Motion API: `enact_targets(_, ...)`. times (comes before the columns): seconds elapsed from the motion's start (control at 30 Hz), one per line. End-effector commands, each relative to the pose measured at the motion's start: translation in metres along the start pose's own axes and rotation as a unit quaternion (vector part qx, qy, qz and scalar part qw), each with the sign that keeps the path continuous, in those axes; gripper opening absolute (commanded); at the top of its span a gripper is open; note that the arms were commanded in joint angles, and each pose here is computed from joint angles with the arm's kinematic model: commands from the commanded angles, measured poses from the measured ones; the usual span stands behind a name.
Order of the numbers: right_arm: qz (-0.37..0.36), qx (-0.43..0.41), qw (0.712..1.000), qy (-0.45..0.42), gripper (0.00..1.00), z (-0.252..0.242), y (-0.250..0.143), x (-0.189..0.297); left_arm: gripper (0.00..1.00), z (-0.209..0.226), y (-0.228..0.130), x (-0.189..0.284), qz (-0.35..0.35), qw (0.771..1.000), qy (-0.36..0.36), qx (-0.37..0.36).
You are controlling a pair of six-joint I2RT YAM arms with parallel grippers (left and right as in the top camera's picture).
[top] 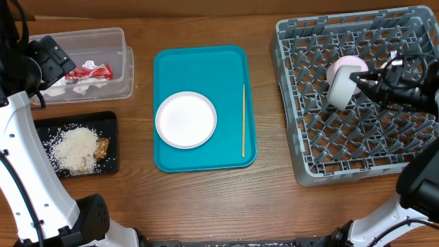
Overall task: Sort waste into correct bins and load items into the dishwasher
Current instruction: 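Regrasp the grey bowl and move it lower in the rack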
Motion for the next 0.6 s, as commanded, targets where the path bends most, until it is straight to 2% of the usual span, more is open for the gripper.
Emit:
enact_targets(0.0, -0.024, -0.029, 0.999, 0.003, 0.04, -0.008, 0.001, 0.015, 1.00, -0.001, 0.000, -0.003, 0.004, 1.000, 0.004, 0.002)
enact_targets(0.43, -0.059, -0.073, 0.996, 0.000, 0.04, -0.028, 0.004, 0.042, 1.00, -0.001, 0.000, -0.003, 0.004, 1.000, 0.004, 0.002)
enact_targets(0.57, -0.060, -0.078, 0.995, -0.026, 0.16, -0.035, 0.003, 0.042, 1.00, -0.001, 0.000, -0.003, 0.004, 1.000, 0.004, 0.002)
Point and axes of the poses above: each gripper's point midway between its finger pads, its own x axis back along the fingers, its own z axis along the line the jaws close on, y = z × x, the point moved 3 cm from there along x, back along the fingers, and after that the axes turned 13 degrees about -x, right-handed, at the moved point
